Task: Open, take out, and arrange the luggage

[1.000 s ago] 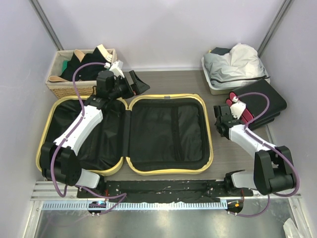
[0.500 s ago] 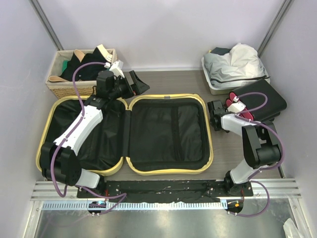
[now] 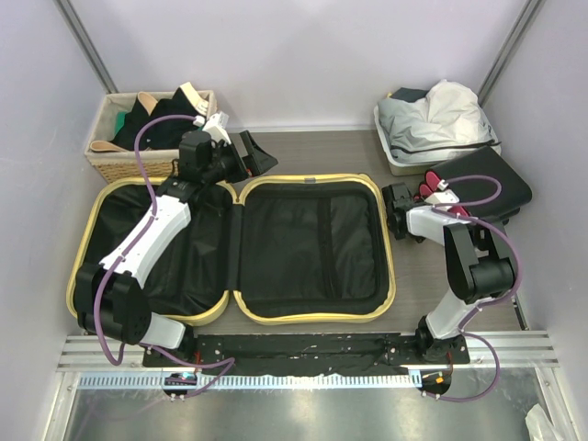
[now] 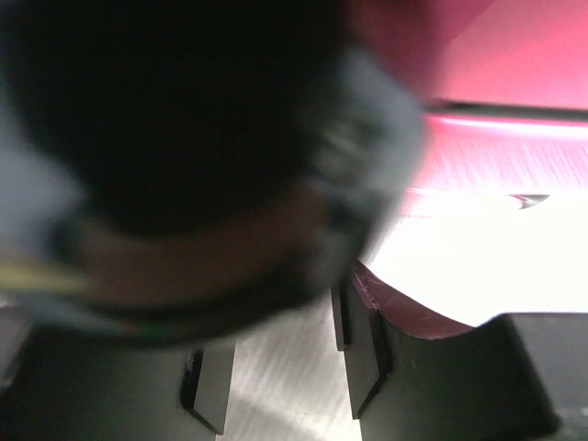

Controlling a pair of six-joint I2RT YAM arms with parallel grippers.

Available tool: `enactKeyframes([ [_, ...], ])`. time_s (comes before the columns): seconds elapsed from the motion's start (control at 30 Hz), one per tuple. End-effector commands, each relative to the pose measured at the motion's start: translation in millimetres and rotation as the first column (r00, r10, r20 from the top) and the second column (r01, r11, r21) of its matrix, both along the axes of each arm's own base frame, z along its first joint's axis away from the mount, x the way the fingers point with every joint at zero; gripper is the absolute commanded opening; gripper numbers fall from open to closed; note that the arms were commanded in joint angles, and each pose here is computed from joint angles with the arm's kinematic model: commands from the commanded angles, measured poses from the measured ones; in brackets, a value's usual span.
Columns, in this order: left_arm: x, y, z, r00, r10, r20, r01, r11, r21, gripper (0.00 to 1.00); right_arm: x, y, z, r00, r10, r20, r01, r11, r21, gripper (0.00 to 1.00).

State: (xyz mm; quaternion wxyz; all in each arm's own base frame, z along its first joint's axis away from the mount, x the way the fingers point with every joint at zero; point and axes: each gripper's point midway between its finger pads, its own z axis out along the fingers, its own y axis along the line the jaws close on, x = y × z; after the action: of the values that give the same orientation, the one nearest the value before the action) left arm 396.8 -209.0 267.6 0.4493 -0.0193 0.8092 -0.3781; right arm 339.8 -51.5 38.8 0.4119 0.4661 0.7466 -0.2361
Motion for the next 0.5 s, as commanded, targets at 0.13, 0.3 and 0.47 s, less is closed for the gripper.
enactKeyframes([
  [0.13, 0.2, -2.0, 26.1, 0.996, -0.011, 0.083, 0.012, 1.0, -0.014, 1.0, 25.0, -7.8, 24.8, 0.99, -0.081, 0.119, 0.088, 0.994, -0.057, 0.42],
  [0.3, 0.0, -2.2, 27.8, 0.996, -0.012, 0.087, 0.014, 1.0, -0.015, 1.0, 21.0, -9.8, 22.8, 0.987, -0.11, 0.117, 0.117, 0.991, -0.058, 0.26],
  [0.47, -0.2, -2.6, 28.2, 0.996, -0.012, 0.086, 0.014, 1.0, -0.02, 1.0, 24.4, 2.9, 31.9, 0.994, -0.046, 0.094, 0.057, 0.992, -0.11, 0.04],
])
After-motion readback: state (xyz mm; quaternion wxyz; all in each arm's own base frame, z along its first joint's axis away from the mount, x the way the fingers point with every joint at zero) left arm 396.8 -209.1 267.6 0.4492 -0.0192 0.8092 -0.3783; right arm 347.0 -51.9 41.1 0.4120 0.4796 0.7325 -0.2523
